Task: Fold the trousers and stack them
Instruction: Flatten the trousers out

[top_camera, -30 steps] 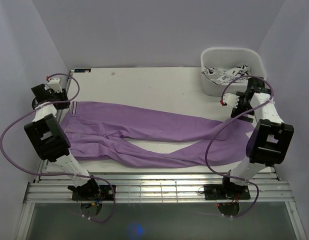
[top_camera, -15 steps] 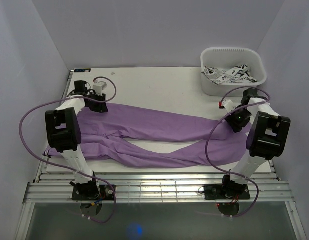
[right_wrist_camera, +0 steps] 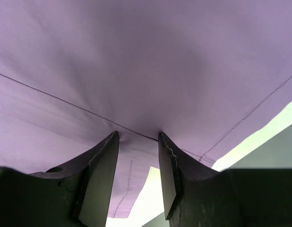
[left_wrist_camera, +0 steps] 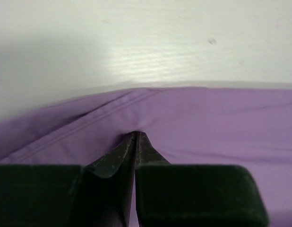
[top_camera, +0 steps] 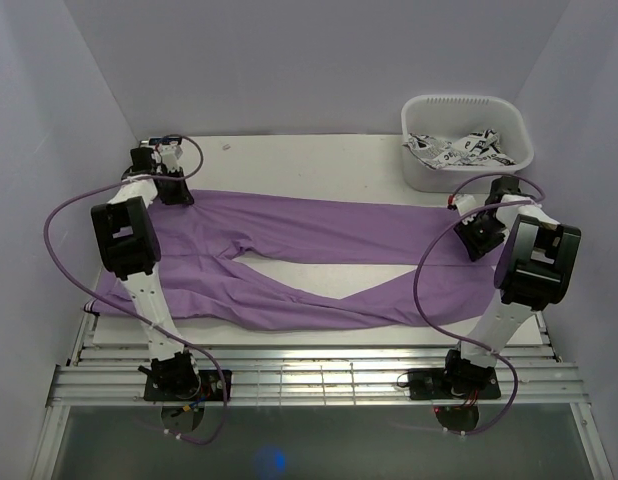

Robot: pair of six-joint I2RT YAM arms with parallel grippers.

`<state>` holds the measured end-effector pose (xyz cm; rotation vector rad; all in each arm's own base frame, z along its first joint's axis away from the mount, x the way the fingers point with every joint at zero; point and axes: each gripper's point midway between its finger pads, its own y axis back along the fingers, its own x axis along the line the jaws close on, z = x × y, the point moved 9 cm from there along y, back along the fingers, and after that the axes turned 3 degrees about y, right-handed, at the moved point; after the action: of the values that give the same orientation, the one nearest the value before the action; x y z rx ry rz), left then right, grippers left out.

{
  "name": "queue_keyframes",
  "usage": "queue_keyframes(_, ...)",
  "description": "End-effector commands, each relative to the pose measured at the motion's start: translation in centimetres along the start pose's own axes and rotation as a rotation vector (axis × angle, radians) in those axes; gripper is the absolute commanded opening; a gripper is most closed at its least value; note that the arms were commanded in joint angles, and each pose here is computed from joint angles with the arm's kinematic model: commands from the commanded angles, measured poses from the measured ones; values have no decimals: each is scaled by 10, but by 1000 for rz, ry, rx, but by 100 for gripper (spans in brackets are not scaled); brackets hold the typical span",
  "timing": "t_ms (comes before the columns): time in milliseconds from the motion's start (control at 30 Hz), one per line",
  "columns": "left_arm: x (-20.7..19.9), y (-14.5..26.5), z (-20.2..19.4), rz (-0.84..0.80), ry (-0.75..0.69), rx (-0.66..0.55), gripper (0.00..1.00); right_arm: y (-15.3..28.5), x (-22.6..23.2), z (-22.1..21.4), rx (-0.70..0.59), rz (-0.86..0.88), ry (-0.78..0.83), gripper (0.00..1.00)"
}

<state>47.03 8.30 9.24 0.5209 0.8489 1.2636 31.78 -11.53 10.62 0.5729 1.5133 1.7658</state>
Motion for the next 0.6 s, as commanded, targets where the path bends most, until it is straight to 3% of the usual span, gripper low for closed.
queue_keyframes(0,64,-13,-32,193,121,109,20,-7,-19,0,8,-60,-28,45)
queue_keyframes(100,61,-15,-24,128,116,87,34,-9,-29,13,-25,-58,-75,49)
queue_keyframes(200,54,-6,-3,48,114,55,48,6,-38,28,-100,-45,-111,61)
queue_keyframes(267,36,35,35,-13,45,-18,55,41,-28,35,-156,17,-74,71)
queue_keyframes(333,27,62,40,-24,-5,-24,66,65,-17,32,-188,38,0,76)
queue_keyframes(500,19,137,17,-61,-139,15,71,84,29,2,-146,157,211,81)
queue_keyframes(567,22,148,-16,-85,-119,104,71,84,44,-17,-115,149,346,82)
